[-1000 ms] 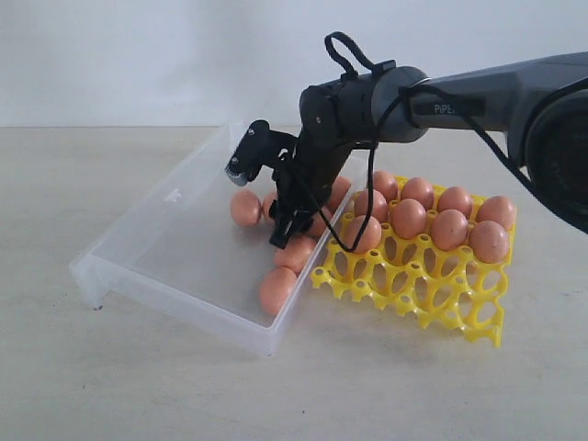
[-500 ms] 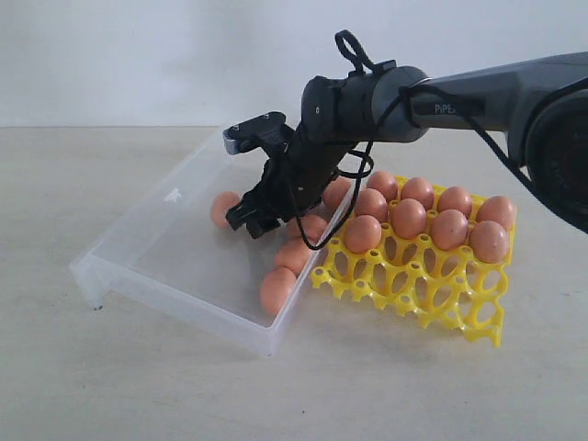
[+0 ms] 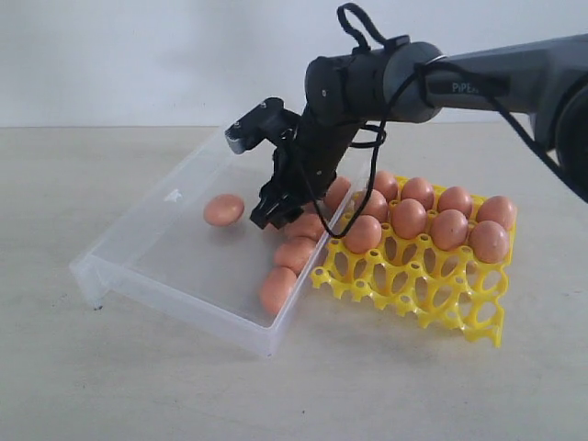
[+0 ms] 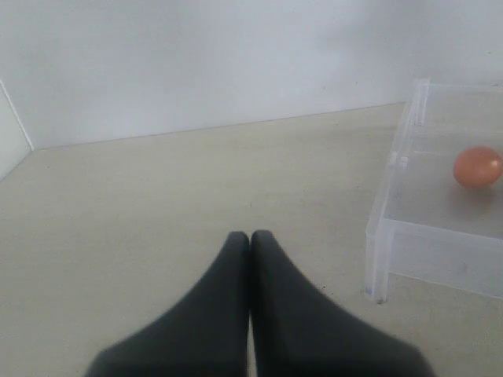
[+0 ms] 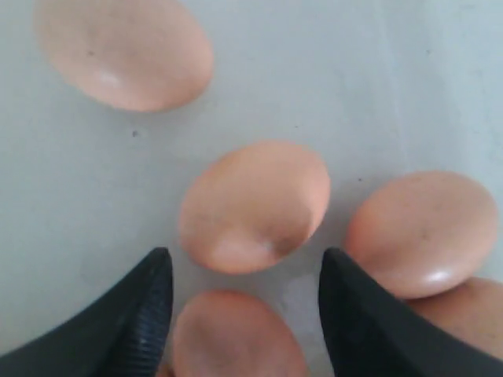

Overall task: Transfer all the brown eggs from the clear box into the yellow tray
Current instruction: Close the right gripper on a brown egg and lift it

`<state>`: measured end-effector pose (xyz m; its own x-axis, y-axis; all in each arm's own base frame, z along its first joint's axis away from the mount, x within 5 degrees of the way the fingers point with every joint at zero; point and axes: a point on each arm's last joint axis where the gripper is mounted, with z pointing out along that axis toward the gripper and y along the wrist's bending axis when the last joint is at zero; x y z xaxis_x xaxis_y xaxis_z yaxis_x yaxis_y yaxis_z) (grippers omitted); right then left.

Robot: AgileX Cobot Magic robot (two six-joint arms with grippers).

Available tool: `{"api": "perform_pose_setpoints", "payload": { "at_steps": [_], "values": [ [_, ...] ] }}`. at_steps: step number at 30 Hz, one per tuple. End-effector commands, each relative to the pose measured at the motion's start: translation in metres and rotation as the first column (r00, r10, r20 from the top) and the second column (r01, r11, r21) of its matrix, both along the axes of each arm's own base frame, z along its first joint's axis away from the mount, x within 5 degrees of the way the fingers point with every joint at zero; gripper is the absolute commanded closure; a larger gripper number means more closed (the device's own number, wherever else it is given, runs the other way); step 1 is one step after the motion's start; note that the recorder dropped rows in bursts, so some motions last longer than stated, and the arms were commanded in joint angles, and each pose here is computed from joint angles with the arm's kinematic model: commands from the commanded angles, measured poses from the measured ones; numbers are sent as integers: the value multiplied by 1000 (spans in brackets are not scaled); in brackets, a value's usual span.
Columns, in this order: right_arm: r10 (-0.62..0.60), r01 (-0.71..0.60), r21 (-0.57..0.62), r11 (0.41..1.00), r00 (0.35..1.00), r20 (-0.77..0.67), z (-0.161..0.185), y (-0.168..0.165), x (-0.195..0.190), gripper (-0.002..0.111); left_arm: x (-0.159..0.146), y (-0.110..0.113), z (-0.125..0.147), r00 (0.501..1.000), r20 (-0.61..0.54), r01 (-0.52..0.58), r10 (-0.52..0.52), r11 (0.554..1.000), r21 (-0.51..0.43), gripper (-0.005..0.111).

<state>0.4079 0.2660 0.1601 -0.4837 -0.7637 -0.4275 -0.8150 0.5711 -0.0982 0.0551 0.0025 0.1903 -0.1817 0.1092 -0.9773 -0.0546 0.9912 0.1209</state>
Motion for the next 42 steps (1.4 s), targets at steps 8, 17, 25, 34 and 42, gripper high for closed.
{"api": "perform_pose_setpoints", "payload": {
  "at_steps": [8, 17, 25, 34, 42],
  "values": [
    [236, -254, -148, 956, 963, -128, 11, -14, -19, 54, 0, 0, 0, 1000, 7, -4, 4, 1000, -12, 111],
    [252, -260, -193, 946, 965, -67, 2, -14, -10, 54, 0, 0, 0, 1000, 9, -4, 4, 1000, -12, 111],
    [322, -333, -261, 906, 943, -85, -18, -16, -7, 54, 0, 0, 0, 1000, 9, -4, 4, 1000, -12, 111],
    [320, -325, -251, 912, 946, -62, -28, -14, -3, 88, 0, 0, 0, 1000, 7, -4, 4, 1000, -12, 111],
    [257, -251, -213, 944, 966, 4, -26, -10, 2, 109, 0, 0, 0, 1000, 7, -4, 4, 1000, -12, 111]
  ]
}}
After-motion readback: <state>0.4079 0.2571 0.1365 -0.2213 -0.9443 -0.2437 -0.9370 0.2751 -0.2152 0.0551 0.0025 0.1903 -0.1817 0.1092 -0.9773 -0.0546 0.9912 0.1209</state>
